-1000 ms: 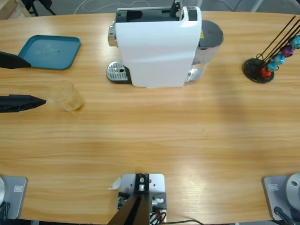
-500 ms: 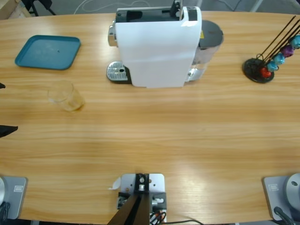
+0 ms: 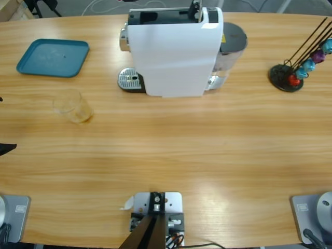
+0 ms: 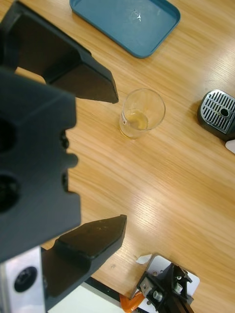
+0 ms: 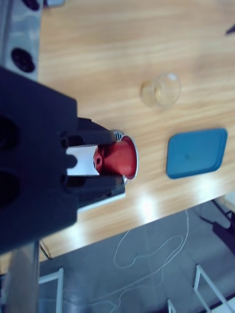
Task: Pour coffee
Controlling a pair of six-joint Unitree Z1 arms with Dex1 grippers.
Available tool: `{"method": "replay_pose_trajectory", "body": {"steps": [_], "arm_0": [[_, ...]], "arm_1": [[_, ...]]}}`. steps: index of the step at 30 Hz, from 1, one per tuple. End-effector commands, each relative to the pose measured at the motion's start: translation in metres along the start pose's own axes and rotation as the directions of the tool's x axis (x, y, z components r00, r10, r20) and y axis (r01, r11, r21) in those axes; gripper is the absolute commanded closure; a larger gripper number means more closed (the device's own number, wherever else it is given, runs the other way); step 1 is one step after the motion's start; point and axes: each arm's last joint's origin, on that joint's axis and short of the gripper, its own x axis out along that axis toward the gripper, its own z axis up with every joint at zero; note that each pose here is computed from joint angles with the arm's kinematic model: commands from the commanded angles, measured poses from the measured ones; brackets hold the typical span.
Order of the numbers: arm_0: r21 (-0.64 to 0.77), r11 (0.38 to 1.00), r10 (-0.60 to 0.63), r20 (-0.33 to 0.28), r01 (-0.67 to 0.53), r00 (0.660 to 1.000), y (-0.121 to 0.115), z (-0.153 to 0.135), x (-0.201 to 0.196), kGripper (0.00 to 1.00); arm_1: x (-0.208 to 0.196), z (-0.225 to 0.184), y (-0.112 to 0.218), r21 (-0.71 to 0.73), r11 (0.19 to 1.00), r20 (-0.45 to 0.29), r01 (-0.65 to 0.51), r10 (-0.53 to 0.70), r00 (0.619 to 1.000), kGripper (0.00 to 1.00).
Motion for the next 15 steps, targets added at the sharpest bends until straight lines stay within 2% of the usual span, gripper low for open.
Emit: {"method": "replay_pose_trajectory", "body": {"steps": [1,9,15], "arm_0": [[0.001,1.000,-0.002,-0.041,0.002,0.999,-0.002,-0.007,0.007,0.000],[0.002,1.000,0.001,-0.033,-0.001,0.999,-0.001,-0.004,0.005,0.000],[-0.007,1.000,0.008,-0.035,-0.008,0.999,0.000,-0.005,0.005,0.000]], "arm_1": [[0.048,-0.023,-0.020,-0.008,0.999,-0.082,0.048,-0.048,0.995,1.000],[0.077,-0.042,-0.022,-0.012,0.999,-0.149,0.031,-0.032,0.988,1.000],[0.080,-0.052,-0.037,-0.025,0.998,-0.183,0.053,-0.057,0.982,1.000]]}}
